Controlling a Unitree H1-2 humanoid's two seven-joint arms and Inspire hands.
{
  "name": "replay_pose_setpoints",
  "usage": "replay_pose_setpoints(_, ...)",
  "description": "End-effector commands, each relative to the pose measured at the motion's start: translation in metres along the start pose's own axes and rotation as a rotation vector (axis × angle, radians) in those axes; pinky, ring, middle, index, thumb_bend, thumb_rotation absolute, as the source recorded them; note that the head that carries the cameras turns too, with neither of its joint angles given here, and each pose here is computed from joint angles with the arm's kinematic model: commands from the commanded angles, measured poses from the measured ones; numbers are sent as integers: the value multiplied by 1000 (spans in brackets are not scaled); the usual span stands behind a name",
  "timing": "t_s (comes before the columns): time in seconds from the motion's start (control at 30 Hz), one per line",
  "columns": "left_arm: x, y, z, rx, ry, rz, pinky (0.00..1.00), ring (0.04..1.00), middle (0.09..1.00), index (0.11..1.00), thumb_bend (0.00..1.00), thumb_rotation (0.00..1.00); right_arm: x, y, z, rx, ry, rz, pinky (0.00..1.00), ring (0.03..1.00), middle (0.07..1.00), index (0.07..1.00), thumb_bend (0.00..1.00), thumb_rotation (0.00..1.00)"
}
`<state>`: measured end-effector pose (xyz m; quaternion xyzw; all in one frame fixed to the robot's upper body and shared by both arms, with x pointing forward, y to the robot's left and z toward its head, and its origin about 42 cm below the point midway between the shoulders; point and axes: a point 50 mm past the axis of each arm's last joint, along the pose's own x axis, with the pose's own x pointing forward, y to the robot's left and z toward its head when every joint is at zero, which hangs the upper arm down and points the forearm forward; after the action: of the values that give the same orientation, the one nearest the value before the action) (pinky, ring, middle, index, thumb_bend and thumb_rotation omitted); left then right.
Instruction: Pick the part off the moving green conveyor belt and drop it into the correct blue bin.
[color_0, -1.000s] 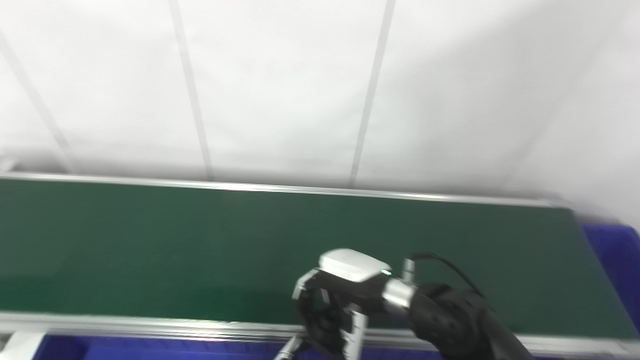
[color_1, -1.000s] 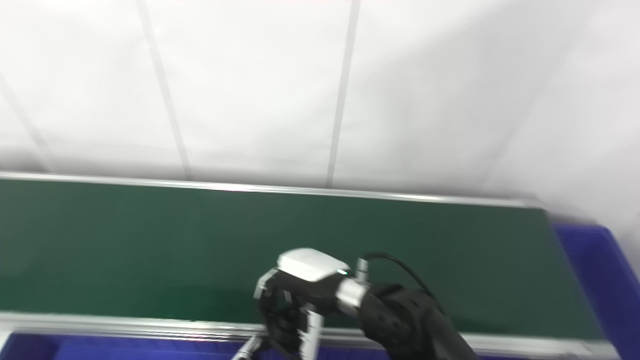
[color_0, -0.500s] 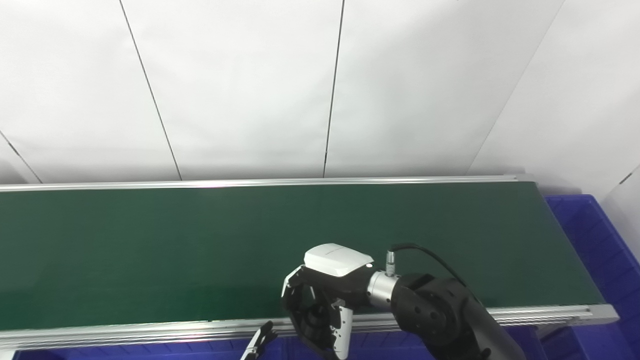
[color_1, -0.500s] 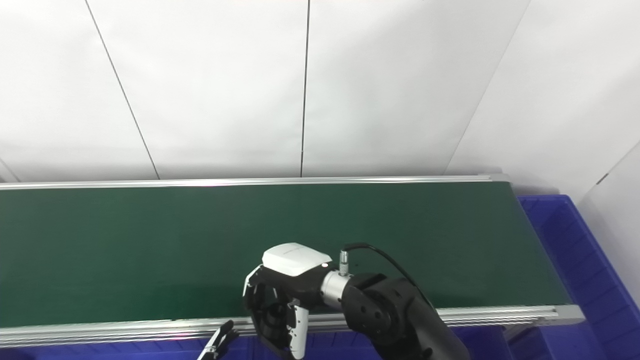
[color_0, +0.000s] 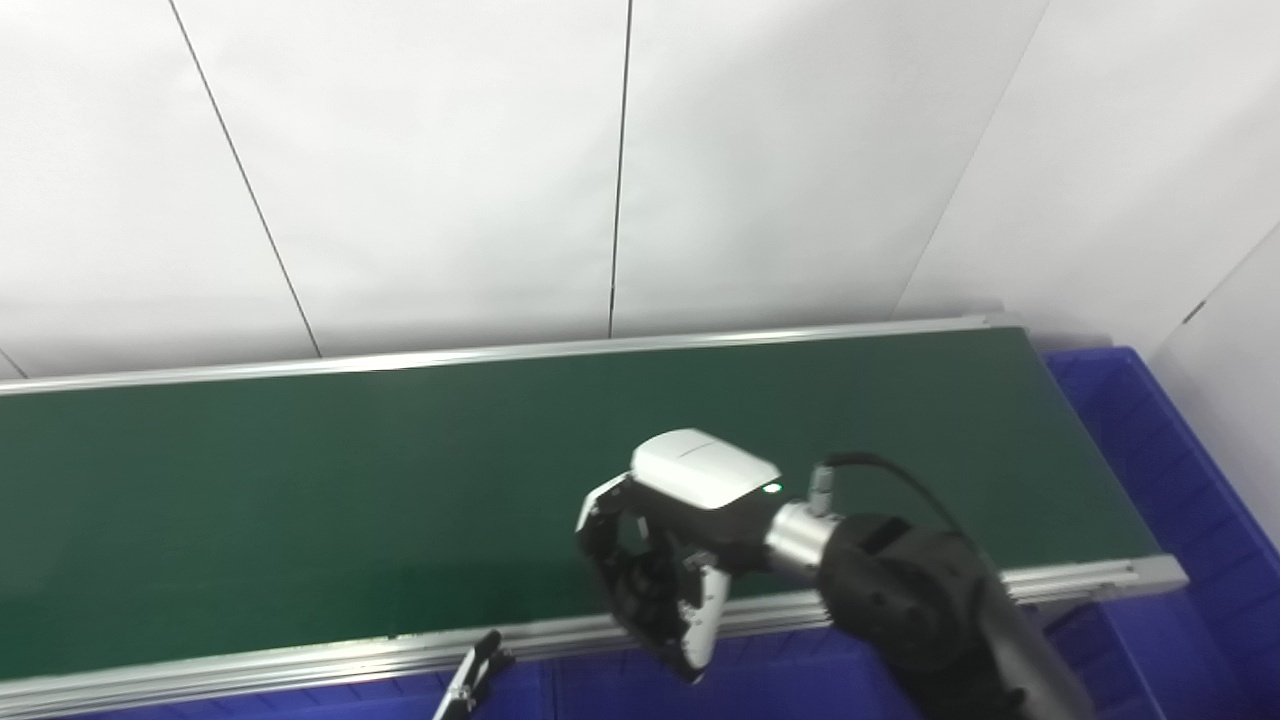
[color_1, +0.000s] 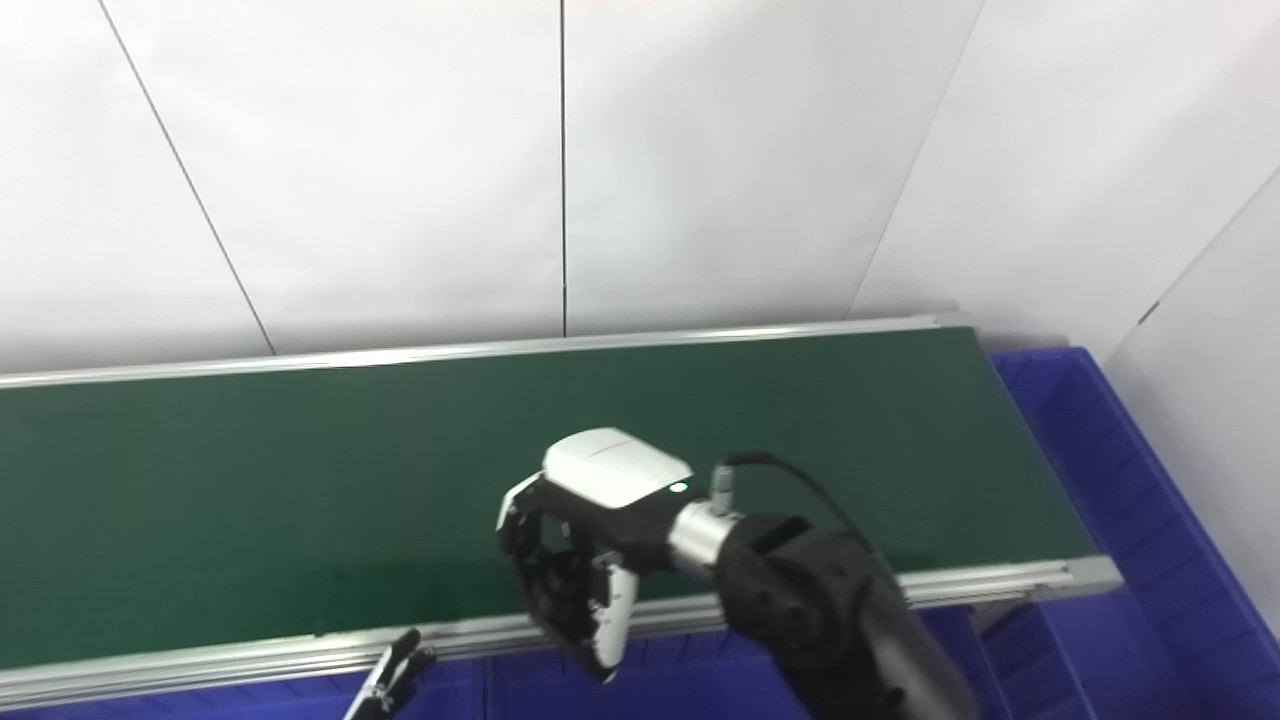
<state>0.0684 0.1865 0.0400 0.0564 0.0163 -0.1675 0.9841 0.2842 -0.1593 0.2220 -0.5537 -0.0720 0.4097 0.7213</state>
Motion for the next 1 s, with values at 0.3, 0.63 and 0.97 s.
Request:
replay_pose_setpoints(0.3, 1, 12, 14, -6, -57, -9, 1000, 998, 948, 1000, 1000, 975, -64, -6, 3, 16, -6, -110, 247, 362, 444, 545, 508, 0)
replay_pose_setpoints(0.63, 5, 17, 24, -44, -82, -3, 1000, 994, 940, 993, 995, 929, -98, 6, -1, 50, 51, -69, 236, 364, 441, 534, 510, 0)
replay_pose_setpoints(0.97, 10, 19, 31, -39, -91, -8, 1000, 989, 942, 994, 1000, 926, -107, 47, -7, 106, 113, -46, 281, 375, 446, 538, 511, 0)
